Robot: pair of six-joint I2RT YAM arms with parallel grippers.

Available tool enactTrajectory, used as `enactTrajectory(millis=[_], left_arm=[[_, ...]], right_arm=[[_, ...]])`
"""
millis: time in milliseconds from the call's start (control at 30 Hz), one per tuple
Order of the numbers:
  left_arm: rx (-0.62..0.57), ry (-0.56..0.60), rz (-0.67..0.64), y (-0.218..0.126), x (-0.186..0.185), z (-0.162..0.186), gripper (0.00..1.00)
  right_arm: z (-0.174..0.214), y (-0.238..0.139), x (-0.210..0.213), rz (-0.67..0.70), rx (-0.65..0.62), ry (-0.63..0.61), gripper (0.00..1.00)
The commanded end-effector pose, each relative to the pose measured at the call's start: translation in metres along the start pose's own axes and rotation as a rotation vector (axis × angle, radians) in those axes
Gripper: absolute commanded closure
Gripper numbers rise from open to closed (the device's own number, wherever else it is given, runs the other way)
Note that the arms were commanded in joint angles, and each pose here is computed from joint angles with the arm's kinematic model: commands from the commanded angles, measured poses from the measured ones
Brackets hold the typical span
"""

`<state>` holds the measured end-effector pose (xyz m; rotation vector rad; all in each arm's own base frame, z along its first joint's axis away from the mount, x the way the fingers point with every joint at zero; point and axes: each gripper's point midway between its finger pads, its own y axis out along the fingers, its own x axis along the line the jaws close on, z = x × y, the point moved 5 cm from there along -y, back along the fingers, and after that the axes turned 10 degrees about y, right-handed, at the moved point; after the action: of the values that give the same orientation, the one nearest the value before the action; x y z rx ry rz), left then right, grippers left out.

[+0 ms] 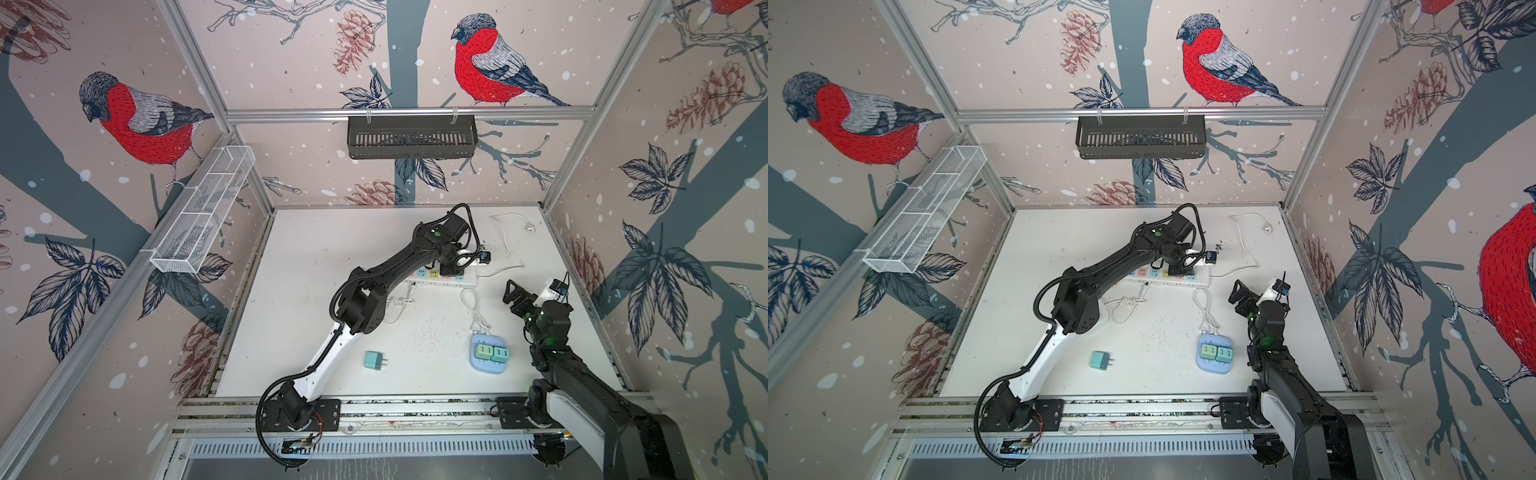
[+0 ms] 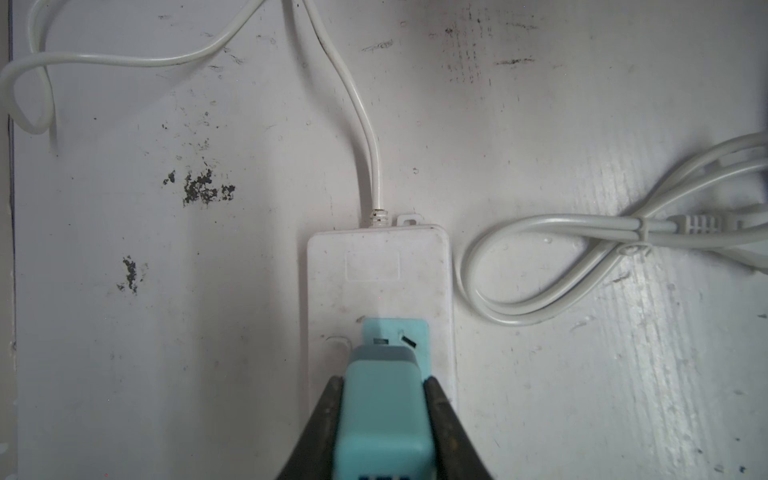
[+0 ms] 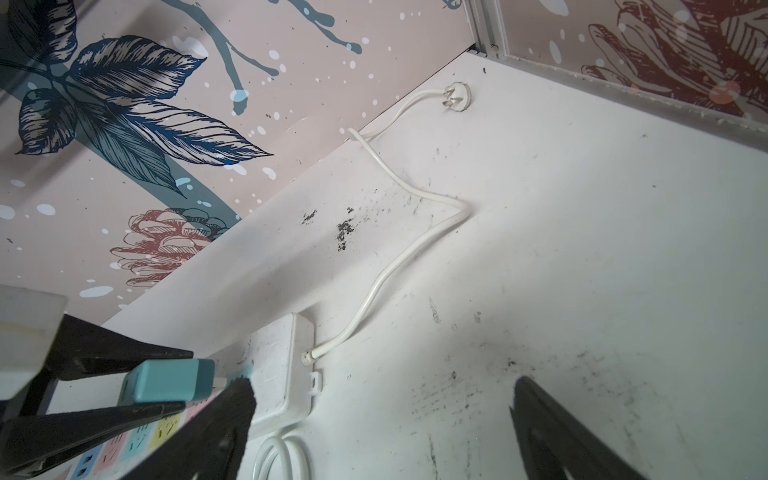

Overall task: Insert the plug
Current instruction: 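Lower the teal adapter with the left gripper into the end socket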

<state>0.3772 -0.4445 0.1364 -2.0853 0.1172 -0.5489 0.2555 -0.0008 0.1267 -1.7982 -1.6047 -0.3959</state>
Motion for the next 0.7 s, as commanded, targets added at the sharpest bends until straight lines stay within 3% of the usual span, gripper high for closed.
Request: enactTrajectory(millis=[0,467,667], left_arm=[[-0.024,-0.005,0.005,0.001,0.001,-0.002,1.00],[-0.003,-0.037,0.022,0.006,-0.003,0.001,1.00],[0.130,-0.077,0.037,0.009,-0.014,0.010,1.00]], right_arm=[[-0.005,0.000,0.005,-0.027,-0.023,0.001,0.03],[-0.004,0.000,0.005,-0.031,-0.018,-0.003,0.04],[-0.004,0.000,0.006,-0.033,-0.018,-0.005,0.04]])
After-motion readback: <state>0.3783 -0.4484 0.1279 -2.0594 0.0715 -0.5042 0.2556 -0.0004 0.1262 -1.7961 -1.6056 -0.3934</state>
